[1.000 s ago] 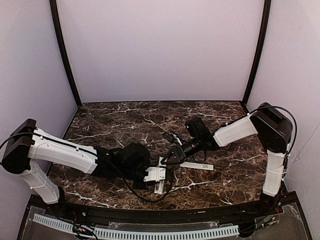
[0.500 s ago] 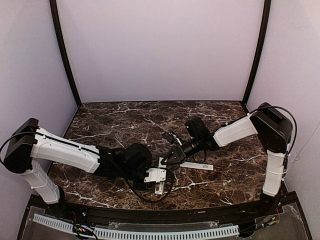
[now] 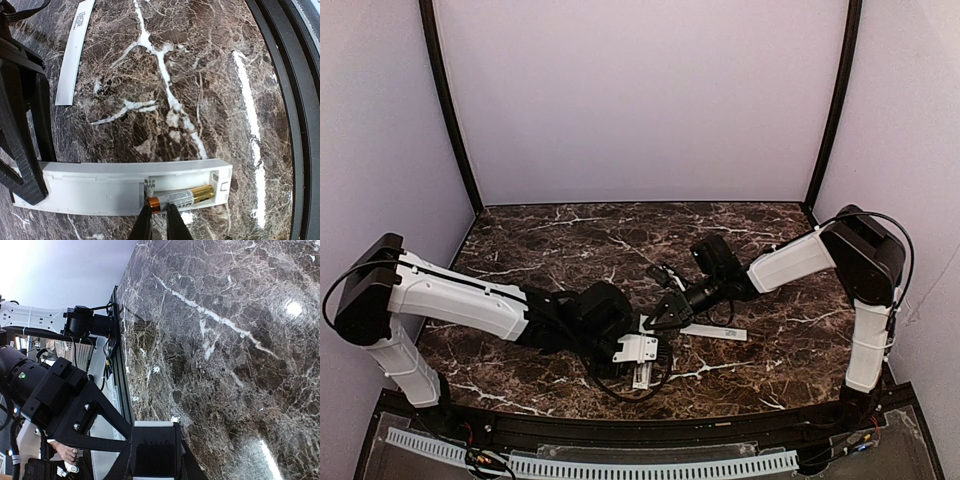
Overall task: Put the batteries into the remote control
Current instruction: Place the battery in the battery compartment.
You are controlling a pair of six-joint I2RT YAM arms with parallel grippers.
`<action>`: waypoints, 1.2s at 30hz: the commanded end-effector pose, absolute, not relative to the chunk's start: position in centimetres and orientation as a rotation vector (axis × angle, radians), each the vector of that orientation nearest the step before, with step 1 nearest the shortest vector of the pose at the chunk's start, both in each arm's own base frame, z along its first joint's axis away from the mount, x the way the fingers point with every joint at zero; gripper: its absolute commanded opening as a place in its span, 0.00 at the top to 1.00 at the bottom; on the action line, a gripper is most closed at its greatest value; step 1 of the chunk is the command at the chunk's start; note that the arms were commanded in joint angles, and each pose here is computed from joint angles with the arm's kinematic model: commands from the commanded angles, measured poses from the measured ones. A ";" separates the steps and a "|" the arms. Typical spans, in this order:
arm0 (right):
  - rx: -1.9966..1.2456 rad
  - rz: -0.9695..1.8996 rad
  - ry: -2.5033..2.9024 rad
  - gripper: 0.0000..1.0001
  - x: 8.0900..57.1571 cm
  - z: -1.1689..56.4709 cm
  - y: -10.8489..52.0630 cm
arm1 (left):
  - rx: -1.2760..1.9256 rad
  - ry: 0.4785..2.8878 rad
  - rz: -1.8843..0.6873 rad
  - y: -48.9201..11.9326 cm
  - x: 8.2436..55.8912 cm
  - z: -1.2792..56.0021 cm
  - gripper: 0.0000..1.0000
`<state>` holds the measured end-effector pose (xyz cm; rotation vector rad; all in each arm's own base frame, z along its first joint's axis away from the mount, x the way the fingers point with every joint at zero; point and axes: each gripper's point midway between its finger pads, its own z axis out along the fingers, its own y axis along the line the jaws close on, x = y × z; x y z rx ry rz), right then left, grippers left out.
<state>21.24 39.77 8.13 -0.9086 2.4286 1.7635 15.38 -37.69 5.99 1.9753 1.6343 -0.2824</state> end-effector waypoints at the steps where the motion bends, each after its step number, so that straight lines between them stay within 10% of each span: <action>1: -0.959 1.757 2.373 1.00 21.3 8.5 40.7 | 2.103 1.690 -0.218 -36.0 14.5 2.8 0.90; 26: -0.856 1.712 2.400 1.00 23.2 8.1 39.1 | 1.710 1.669 -0.164 -37.2 18.6 10.3 0.78; 36: -0.823 1.724 2.317 1.00 24.2 10.1 38.2 | 1.278 1.814 -0.244 -35.3 23.0 13.6 0.50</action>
